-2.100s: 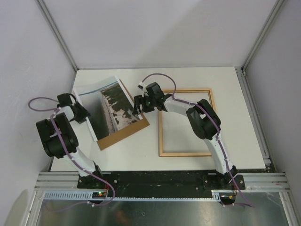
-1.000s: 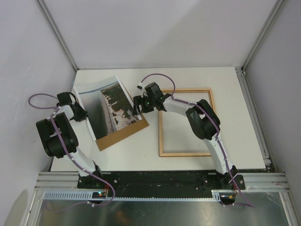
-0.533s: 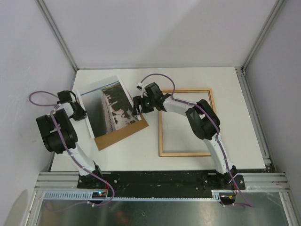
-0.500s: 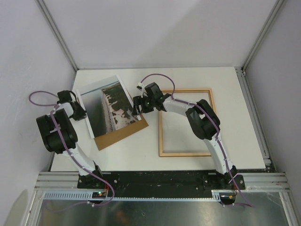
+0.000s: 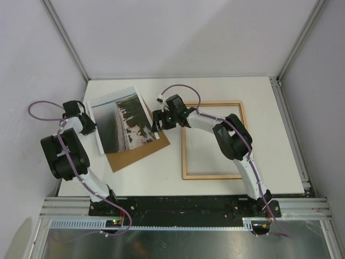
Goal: Put the photo into the frame
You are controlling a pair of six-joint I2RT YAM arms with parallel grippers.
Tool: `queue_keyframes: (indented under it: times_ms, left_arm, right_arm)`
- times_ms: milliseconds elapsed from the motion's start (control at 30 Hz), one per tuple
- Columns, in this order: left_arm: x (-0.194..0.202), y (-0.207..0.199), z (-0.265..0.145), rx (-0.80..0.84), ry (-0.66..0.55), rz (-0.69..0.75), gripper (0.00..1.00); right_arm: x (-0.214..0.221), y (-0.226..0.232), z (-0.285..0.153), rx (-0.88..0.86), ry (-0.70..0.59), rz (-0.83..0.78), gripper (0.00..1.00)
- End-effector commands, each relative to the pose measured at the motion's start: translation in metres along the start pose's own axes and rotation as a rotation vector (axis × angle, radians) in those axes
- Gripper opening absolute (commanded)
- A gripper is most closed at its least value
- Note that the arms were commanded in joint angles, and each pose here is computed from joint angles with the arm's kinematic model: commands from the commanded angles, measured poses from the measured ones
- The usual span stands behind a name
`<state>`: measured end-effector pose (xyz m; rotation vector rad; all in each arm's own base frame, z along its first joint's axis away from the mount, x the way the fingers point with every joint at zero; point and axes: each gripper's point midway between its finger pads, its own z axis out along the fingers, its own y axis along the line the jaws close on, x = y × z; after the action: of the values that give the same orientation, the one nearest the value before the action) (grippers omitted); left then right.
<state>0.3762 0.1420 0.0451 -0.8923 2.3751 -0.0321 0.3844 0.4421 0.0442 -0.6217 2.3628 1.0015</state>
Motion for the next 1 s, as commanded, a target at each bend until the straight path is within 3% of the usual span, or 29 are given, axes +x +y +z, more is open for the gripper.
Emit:
queue_keyframes:
  times_ms: [0,333,500,533,633,700,800,967]
  left_arm:
    - [-0.05,-0.021,-0.04,0.054,-0.163,-0.012,0.0]
    - [-0.065,-0.056,-0.107,0.235,-0.266,-0.025,0.0]
    - [-0.062,-0.053,-0.121,0.221,-0.281,-0.04,0.03]
    - [-0.059,-0.052,-0.118,0.218,-0.267,-0.048,0.08]
    - [-0.048,-0.056,-0.1,0.238,-0.194,-0.059,0.49]
    - [-0.044,-0.052,-0.087,0.223,-0.162,-0.058,0.64]
    - [-0.039,-0.043,-0.065,0.177,-0.123,-0.032,0.72]
    - [-0.025,-0.026,-0.031,0.126,-0.05,-0.016,0.74]
  right_arm:
    - [0.022,-0.017,0.001,0.059,0.056,0.034,0.77]
    - [-0.008,-0.006,-0.032,0.179,-0.036,0.012,0.77]
    - [-0.023,0.005,-0.055,0.227,-0.095,-0.001,0.77]
    - [-0.024,0.007,-0.056,0.228,-0.101,-0.001,0.77]
    - [-0.026,0.005,-0.054,0.232,-0.103,-0.003,0.78]
    - [-0.026,0.004,-0.051,0.22,-0.104,-0.007,0.77]
    - [-0.026,0.011,-0.043,0.172,-0.101,-0.016,0.77]
    - [-0.021,0.021,-0.026,0.117,-0.085,-0.039,0.76]
